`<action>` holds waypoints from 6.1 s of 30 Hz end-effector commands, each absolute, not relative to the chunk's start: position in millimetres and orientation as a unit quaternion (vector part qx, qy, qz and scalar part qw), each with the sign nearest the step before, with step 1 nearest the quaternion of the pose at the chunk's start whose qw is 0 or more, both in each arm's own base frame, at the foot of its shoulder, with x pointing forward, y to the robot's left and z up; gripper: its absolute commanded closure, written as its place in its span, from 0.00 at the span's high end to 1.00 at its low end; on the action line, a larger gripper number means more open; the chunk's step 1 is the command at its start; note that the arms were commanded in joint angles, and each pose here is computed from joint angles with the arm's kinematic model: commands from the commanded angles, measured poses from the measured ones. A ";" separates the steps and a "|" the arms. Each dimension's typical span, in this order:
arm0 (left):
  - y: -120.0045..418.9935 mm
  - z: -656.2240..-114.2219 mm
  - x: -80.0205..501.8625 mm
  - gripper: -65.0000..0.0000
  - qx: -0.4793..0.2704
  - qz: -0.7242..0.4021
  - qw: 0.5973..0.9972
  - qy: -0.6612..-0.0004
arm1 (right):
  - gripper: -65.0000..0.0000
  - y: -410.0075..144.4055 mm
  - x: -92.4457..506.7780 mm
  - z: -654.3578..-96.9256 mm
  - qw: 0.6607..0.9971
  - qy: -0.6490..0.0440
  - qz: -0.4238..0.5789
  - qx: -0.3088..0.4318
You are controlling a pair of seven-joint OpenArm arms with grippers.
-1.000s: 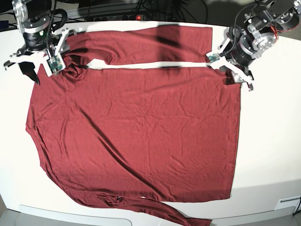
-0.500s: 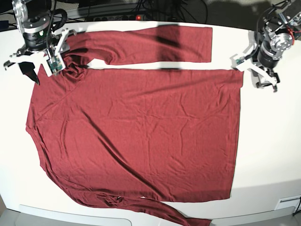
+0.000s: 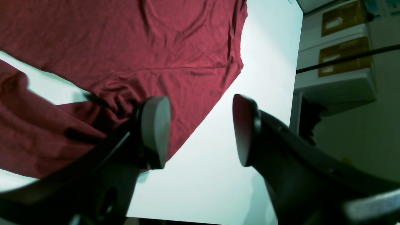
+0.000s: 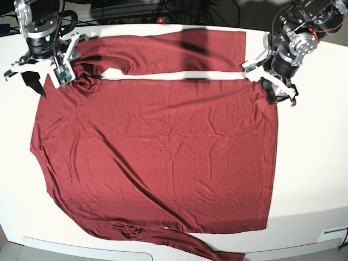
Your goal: Fold the T-shirt properly
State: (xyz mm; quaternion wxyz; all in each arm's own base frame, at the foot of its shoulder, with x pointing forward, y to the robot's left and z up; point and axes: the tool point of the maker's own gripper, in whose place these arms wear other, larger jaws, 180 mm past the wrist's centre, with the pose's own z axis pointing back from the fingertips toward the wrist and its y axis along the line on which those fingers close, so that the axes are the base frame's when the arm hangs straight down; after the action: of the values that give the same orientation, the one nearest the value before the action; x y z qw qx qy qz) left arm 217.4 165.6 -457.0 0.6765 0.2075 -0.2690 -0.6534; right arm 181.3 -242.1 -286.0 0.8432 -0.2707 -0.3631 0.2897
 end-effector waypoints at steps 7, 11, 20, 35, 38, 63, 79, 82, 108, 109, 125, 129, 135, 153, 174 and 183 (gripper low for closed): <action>177.5 -485.7 147.6 0.45 0.118 -0.692 0.682 -0.205 | 0.50 -242.5 185.8 -275.6 0.832 -0.379 0.291 -0.281; 159.7 -489.2 143.2 0.45 0.105 -0.683 0.691 -0.213 | 0.50 -242.7 185.5 -275.8 0.833 -0.378 0.291 -0.281; 210.6 -488.4 141.5 0.40 0.175 -0.680 0.698 -0.140 | 0.50 -244.3 184.3 -276.8 0.835 -0.372 0.289 -0.283; 177.4 -474.3 85.6 0.40 0.095 -0.704 0.685 -0.161 | 0.50 -244.3 184.5 -276.7 0.835 -0.373 0.289 -0.283; 167.3 -472.8 90.4 0.40 0.088 -0.701 0.686 -0.176 | 0.50 -244.3 184.5 -276.7 0.835 -0.373 0.289 -0.283; 132.1 -473.5 146.8 0.40 0.077 -0.645 0.737 -0.188 | 0.50 -244.7 184.1 -277.1 0.836 -0.371 0.289 -0.283; 199.4 -516.8 106.5 0.40 0.116 -0.628 0.768 -0.052 | 0.50 -245.2 180.3 -280.4 0.844 -0.364 0.276 -0.282; 207.2 -515.5 106.4 0.40 0.119 -0.632 0.764 -0.051 | 0.50 -245.1 180.4 -280.4 0.843 -0.365 0.276 -0.282; 173.0 -512.5 134.9 0.18 0.099 -0.628 0.764 -0.111 | 0.50 -245.4 180.0 -280.7 0.844 -0.364 0.276 -0.282; 172.4 -512.6 134.8 0.13 0.098 -0.628 0.764 -0.112 | 0.50 -245.4 180.0 -280.7 0.844 -0.364 0.276 -0.282; 177.1 -512.5 134.2 0.00 0.107 -0.626 0.765 -0.102 | 0.50 -241.6 182.2 -283.2 0.842 -0.372 0.281 -0.271; 175.7 -511.6 134.9 0.00 0.107 -0.627 0.765 -0.104 | 0.50 -236.3 168.4 -317.1 0.865 -0.324 0.313 -0.223; 175.6 -511.5 134.9 0.00 0.106 -0.627 0.765 -0.104 | 0.50 -239.3 169.4 -341.3 0.865 -0.316 0.335 -0.203; 176.4 -511.4 134.9 0.00 0.108 -0.626 0.765 -0.103 | 0.62 -206.3 211.8 -378.5 0.881 -0.361 0.303 -0.045; 176.2 -511.2 134.9 0.00 0.108 -0.626 0.765 -0.103 | 0.63 -183.3 234.7 -378.1 0.885 -0.409 0.220 -0.024; 176.4 -511.3 134.8 0.00 0.108 -0.626 0.765 -0.102 | 0.63 -206.5 211.6 -420.1 0.924 -0.333 0.184 -0.048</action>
State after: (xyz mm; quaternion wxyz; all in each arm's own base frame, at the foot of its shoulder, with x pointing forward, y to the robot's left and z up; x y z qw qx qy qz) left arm 199.0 168.7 -478.5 0.7391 0.1927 -0.2183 -0.6074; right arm 205.2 -202.5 -427.4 0.9287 -0.0388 -0.3218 0.1801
